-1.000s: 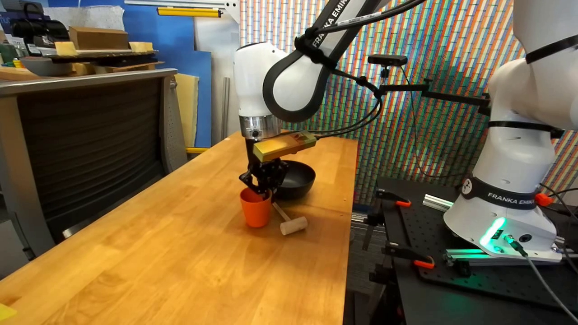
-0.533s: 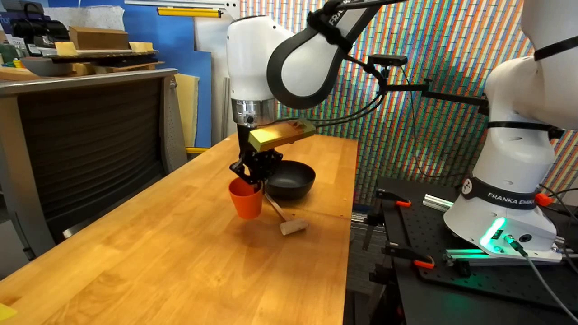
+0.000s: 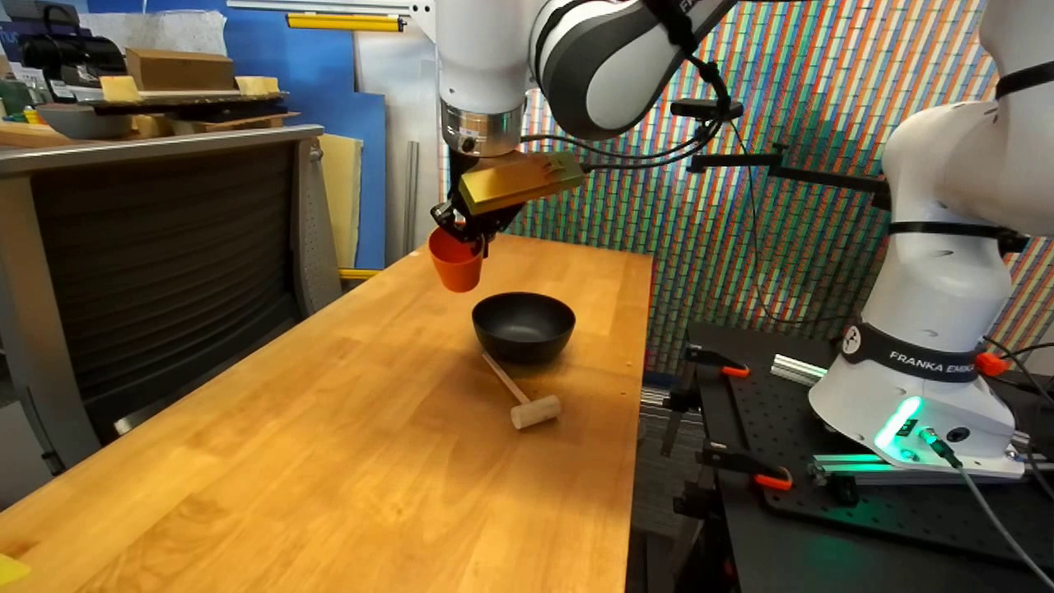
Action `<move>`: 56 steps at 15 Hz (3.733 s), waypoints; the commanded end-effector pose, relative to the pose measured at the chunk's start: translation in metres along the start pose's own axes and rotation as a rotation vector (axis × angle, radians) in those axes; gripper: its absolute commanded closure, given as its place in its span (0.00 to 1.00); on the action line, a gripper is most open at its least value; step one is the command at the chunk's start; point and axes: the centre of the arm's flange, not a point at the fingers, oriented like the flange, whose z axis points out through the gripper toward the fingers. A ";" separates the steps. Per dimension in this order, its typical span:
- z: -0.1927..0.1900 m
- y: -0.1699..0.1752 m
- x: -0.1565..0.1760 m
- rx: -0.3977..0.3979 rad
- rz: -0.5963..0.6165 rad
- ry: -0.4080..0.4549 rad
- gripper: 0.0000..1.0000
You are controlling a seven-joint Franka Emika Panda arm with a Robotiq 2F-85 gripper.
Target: Put the orange cup inside the black bowl
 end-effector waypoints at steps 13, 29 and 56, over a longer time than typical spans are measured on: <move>0.113 0.049 -0.015 0.102 0.213 -0.421 0.98; 0.140 0.069 0.010 0.196 0.045 -0.528 0.32; -0.167 0.010 -0.084 0.191 -0.972 -0.434 0.00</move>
